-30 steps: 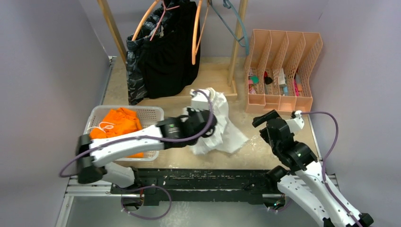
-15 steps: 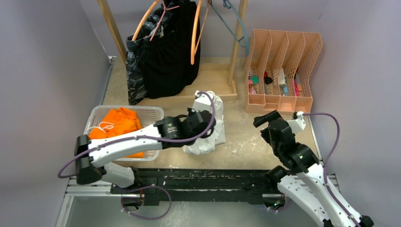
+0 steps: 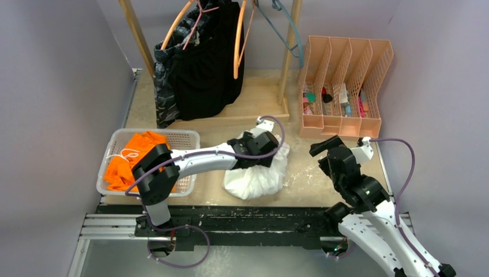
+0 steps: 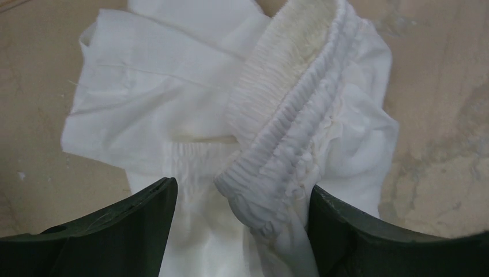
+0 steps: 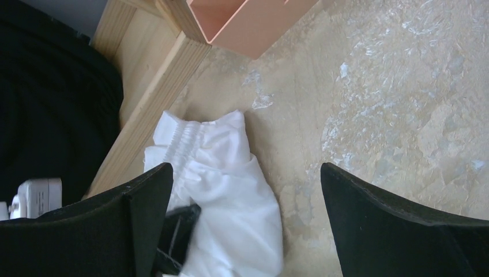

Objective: Remove the shorts from the hanger
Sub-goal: Pick up the shorts at the center of the board.

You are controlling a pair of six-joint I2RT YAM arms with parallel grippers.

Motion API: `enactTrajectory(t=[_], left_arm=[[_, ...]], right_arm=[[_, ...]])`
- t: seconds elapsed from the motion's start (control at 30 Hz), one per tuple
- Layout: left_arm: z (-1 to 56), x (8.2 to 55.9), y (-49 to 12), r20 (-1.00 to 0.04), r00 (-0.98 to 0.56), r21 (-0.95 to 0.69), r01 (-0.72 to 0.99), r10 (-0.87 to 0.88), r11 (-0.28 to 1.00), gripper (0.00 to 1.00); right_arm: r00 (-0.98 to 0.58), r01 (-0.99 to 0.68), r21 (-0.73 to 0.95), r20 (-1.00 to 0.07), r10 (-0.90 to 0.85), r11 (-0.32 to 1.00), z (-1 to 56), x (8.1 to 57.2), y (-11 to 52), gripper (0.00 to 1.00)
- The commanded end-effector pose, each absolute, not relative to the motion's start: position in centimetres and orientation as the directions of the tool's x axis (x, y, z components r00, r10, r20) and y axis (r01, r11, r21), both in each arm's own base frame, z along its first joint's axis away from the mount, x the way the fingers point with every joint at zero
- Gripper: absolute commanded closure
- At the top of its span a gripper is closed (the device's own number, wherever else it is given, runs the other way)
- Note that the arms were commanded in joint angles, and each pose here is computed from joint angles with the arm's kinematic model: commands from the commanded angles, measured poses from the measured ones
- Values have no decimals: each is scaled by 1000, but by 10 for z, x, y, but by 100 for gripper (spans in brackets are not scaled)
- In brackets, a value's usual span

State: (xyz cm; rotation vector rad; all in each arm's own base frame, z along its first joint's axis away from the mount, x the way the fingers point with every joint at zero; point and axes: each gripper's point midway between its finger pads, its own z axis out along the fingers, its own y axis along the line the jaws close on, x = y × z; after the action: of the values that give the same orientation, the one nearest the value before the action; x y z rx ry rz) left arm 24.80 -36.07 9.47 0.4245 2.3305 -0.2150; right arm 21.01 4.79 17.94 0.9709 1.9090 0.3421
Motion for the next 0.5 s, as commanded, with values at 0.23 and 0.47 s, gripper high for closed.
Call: enactTrajectory(t=[0.23,0.47], left_arm=[[92,272,-350,-686,-718,-188,332,118,924,21],[42,272,-349,-625,-769,-206,328,134,922,19]], right_arm=[[-197,488,600,-632,749,634,182,211,39,1],[-230,476,588,-634,738,653,180,213,45,1]])
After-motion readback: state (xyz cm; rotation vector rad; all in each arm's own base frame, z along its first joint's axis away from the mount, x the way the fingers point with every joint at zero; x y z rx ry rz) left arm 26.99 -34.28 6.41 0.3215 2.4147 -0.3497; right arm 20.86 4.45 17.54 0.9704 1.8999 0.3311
